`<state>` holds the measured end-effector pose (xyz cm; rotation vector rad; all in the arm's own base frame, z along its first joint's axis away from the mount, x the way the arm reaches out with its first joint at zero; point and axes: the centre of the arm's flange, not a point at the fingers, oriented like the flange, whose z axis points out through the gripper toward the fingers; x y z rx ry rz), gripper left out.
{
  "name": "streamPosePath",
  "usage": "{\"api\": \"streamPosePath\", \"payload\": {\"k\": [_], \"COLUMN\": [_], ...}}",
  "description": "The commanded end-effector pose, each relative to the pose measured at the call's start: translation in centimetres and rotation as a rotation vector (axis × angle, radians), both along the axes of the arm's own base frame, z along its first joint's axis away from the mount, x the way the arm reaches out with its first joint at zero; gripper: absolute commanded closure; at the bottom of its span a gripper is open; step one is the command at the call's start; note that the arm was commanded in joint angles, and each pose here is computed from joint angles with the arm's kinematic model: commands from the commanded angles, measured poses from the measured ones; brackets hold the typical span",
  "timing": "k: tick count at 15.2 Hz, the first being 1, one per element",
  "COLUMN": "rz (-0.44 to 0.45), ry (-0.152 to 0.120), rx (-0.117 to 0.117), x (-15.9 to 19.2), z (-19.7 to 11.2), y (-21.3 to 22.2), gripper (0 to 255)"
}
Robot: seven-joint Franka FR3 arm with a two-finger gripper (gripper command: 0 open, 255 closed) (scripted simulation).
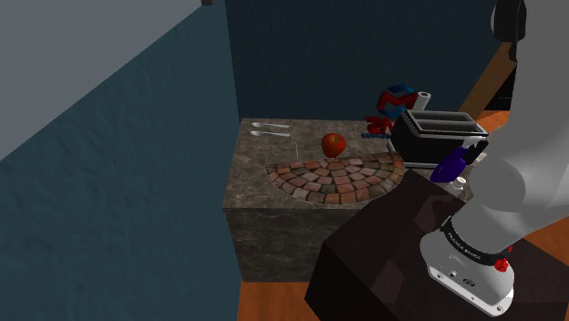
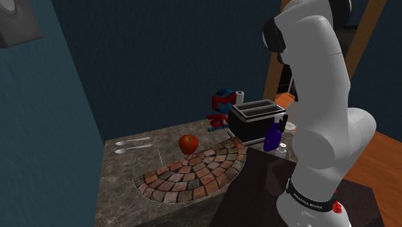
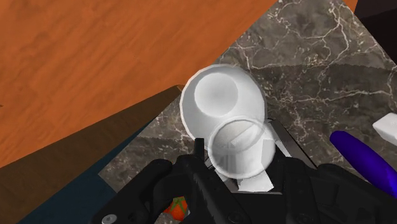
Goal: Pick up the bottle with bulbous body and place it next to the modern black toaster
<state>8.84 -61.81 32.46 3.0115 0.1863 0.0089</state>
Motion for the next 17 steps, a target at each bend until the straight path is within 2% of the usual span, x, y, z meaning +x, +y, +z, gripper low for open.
{"api": "streamPosePath", "payload": {"k": [1, 3, 10, 11, 16, 17], "rz": [0.0, 0.0, 0.0, 0.0, 0.0, 0.0], "ry": [0.0, 0.0, 0.0, 0.0, 0.0, 0.0], "rx": [-0.001, -0.001, -0.001, -0.001, -0.001, -0.001], "x": [0.0, 0.0, 0.0, -0.1, -0.1, -0.1], "z": [-1.0, -2.0, -2.0, -2.0, -2.0, -0.7], "y": [0.0, 0.0, 0.0, 0.0, 0.0, 0.2], "gripper": [255, 255, 255, 0, 0, 0]}}
